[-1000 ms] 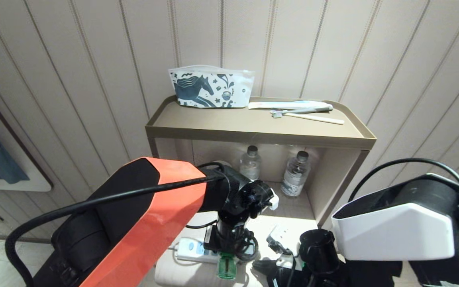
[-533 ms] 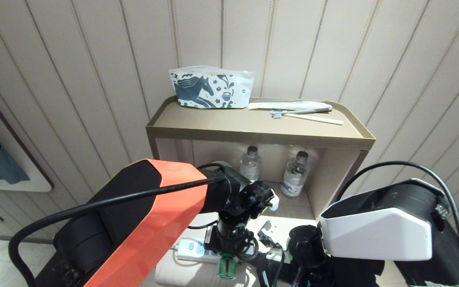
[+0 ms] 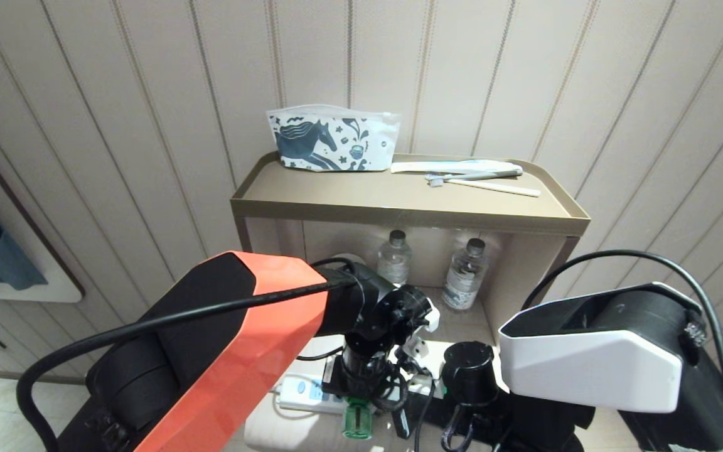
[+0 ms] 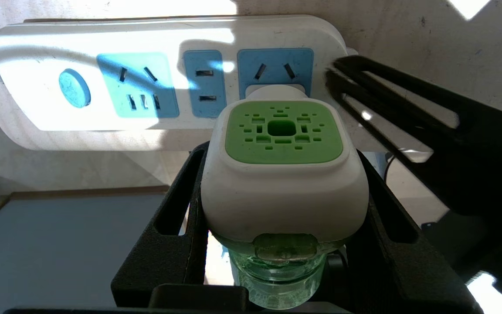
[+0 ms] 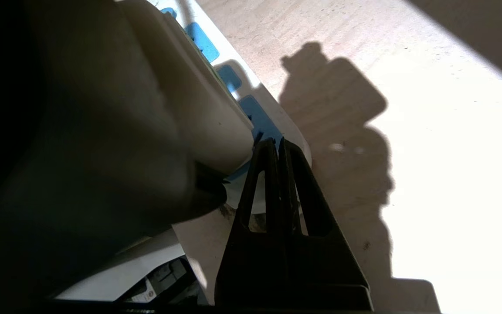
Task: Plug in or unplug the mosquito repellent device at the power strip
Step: Hold the socket with your right hand and unplug it with your left hand
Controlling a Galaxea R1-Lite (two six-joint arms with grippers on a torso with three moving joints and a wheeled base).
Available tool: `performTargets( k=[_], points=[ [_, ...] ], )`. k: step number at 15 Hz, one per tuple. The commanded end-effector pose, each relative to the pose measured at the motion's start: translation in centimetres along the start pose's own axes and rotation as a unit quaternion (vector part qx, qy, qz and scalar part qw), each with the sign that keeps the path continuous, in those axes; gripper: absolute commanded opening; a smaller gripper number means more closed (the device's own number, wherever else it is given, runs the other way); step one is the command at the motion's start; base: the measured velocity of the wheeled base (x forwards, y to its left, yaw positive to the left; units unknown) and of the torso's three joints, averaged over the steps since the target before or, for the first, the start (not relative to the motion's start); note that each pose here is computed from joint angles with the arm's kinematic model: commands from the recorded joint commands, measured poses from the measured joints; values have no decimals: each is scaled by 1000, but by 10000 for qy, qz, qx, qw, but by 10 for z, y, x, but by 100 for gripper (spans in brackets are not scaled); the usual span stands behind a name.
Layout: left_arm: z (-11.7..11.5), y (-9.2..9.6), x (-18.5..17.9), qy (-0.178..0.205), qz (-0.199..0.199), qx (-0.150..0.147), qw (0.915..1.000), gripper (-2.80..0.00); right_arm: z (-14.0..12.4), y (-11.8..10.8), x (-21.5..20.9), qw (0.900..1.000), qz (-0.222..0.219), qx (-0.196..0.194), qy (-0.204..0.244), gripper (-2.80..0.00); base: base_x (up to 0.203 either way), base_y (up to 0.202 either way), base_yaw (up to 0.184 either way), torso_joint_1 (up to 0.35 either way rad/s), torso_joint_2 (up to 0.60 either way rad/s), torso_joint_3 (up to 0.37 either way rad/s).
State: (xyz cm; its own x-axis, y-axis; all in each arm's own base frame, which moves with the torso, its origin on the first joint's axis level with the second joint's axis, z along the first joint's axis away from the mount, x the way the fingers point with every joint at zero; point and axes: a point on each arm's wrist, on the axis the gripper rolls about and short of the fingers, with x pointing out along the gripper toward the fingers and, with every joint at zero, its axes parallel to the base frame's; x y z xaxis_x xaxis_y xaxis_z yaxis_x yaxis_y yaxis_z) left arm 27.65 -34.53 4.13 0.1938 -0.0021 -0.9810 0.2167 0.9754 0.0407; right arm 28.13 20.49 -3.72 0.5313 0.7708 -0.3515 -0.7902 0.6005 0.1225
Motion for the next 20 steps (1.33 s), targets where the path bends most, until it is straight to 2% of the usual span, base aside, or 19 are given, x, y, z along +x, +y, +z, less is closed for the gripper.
performTargets(
  k=[1, 8, 11, 20],
  points=[
    [-1, 0, 4, 38, 42, 0, 10000, -280, 4, 2, 5, 10000, 72, -22, 2, -280, 0, 0, 0, 0, 0, 0],
    [0, 0, 3, 15, 25, 3, 10000, -280, -2, 3, 3, 9999, 103, 21, 126, -280, 0, 0, 0, 0, 0, 0],
    [8, 10, -7, -84, -25, -157, 9998, -280, -2, -1, 3, 9999, 47, 39, 110, -280, 0, 0, 0, 0, 0, 0],
    [15, 19, -21, -218, -114, -253, 9994, -280, -4, -1, 2, 9999, 39, 36, 131, -280, 0, 0, 0, 0, 0, 0]
  ],
)
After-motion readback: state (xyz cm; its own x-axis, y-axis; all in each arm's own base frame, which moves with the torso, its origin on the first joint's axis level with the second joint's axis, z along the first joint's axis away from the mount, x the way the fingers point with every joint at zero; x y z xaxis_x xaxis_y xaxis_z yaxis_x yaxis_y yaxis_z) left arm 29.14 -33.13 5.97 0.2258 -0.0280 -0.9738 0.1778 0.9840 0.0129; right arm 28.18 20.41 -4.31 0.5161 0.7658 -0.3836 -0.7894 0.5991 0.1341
